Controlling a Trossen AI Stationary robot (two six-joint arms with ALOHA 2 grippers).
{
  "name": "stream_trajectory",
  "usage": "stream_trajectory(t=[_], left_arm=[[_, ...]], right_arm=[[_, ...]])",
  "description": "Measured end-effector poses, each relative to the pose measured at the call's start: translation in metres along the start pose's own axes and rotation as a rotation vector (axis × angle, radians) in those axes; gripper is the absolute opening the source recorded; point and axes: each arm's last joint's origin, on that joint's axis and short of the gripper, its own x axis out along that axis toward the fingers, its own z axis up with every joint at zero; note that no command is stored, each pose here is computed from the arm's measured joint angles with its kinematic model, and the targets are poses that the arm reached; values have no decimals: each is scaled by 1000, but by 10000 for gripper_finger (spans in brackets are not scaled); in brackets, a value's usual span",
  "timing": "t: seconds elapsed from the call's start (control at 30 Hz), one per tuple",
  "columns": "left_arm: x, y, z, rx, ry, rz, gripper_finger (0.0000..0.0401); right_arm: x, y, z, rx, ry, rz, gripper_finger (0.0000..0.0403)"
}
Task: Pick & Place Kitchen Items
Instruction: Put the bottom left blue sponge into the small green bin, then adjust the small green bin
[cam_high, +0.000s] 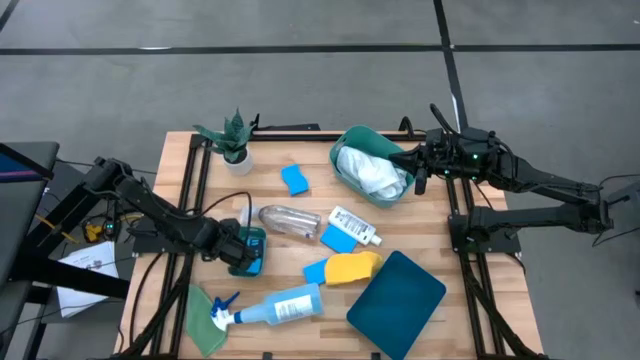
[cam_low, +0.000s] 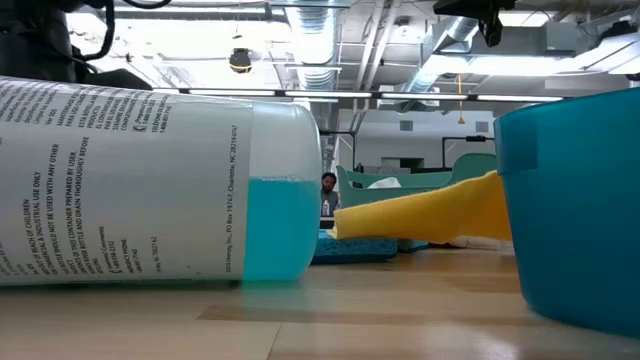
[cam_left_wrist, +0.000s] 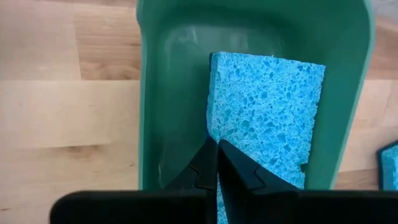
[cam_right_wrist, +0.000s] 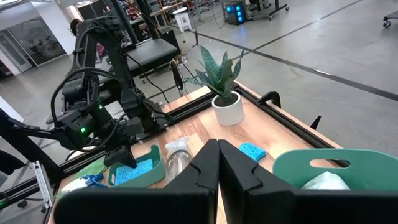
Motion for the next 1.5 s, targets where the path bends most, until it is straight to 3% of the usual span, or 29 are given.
stream_trajectory(t=[0.77,1.27,1.5], left_arm=[[-9,6,9,-19,-8,30,3],[-10,6,9,12,-13,12,89],[-32,15,5,94,68,-84,105]], right_arm=[[0,0,0,-7,2,-2,0],[0,0,0,-8,3,-2,0],[0,0,0,-11,3,-2,0]])
